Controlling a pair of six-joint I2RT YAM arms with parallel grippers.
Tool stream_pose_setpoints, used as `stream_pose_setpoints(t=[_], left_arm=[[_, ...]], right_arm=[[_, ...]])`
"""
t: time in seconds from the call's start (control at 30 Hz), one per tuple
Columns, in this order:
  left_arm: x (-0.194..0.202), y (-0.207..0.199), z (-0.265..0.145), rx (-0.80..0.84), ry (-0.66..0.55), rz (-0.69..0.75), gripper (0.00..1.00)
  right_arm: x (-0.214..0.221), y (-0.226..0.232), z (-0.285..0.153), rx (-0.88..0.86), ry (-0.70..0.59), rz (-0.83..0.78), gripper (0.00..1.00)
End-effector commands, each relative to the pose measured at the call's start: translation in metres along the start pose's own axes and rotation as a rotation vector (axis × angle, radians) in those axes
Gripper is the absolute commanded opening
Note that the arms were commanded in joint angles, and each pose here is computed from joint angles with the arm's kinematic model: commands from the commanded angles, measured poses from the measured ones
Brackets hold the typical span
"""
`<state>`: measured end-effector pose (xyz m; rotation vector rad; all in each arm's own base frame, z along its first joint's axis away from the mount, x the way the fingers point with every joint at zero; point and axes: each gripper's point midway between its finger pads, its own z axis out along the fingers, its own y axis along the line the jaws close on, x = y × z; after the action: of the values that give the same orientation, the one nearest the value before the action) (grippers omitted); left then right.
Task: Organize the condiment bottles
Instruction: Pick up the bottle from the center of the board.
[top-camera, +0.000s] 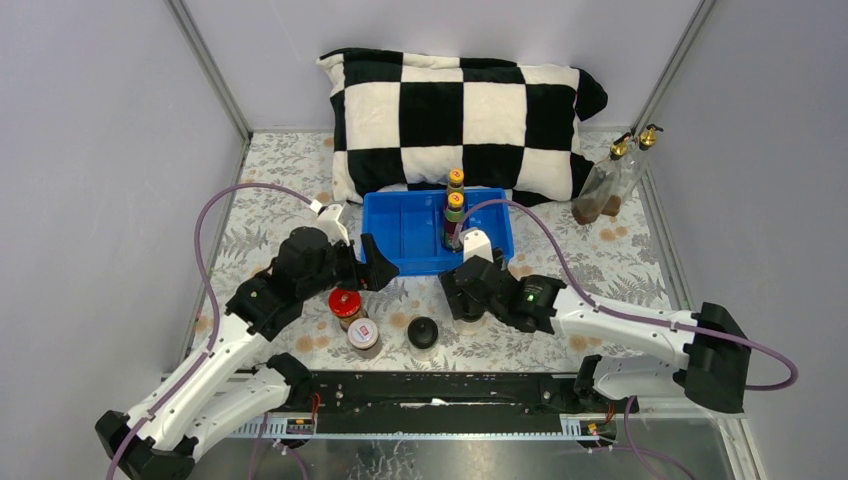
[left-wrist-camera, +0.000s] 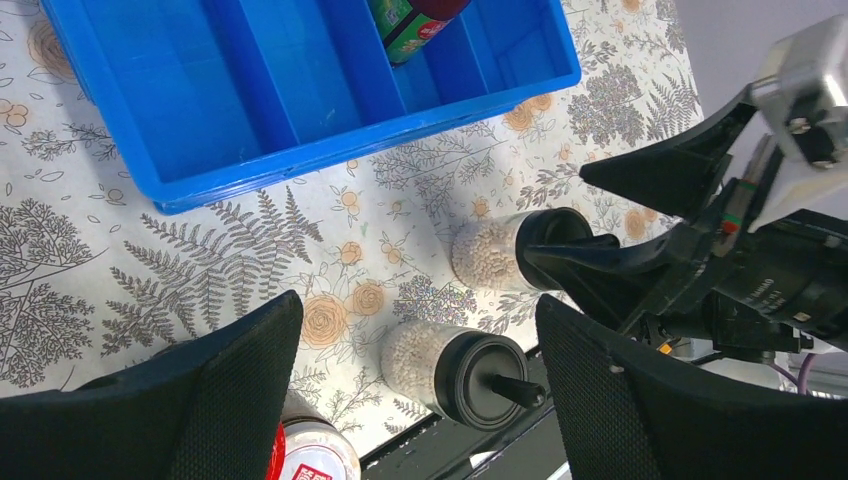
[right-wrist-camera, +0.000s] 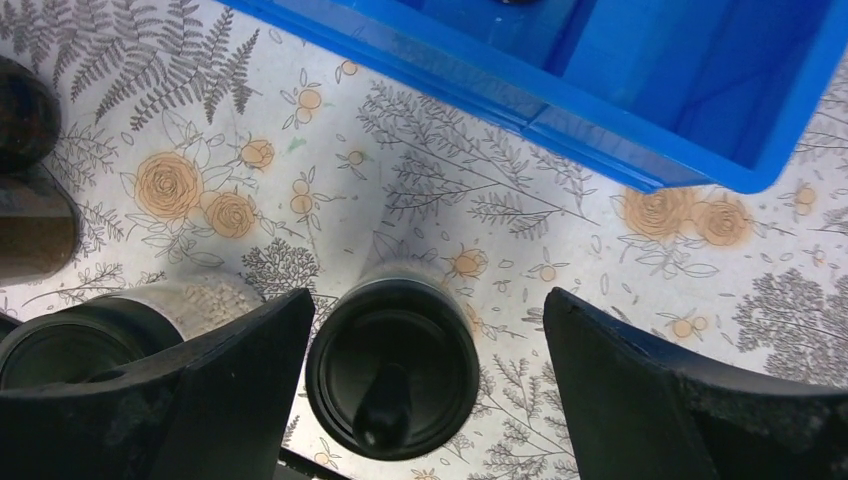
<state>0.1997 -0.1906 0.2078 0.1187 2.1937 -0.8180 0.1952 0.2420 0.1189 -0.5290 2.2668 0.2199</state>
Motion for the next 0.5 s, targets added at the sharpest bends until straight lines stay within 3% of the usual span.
stream_pose_setpoints(t=[0.0, 0.3, 0.47], left_arm=[[0.002, 0.002, -0.004, -0.004, -0.007, 0.004, 0.91], [0.003, 0.004, -0.004, -0.014, -0.005, 0.014, 0.91], [0.003, 0.004, -0.002, -0.014, -0.005, 0.016, 0.91]], right_arm=[[0.008, 0.014, 0.010, -0.057, 0.038, -0.007, 0.92], [0.030, 0.008, 0.006, -0.043, 0.093, -0.002, 0.89], [0.026, -0.002, -0.003, -0.022, 0.063, 0.007, 0.80]])
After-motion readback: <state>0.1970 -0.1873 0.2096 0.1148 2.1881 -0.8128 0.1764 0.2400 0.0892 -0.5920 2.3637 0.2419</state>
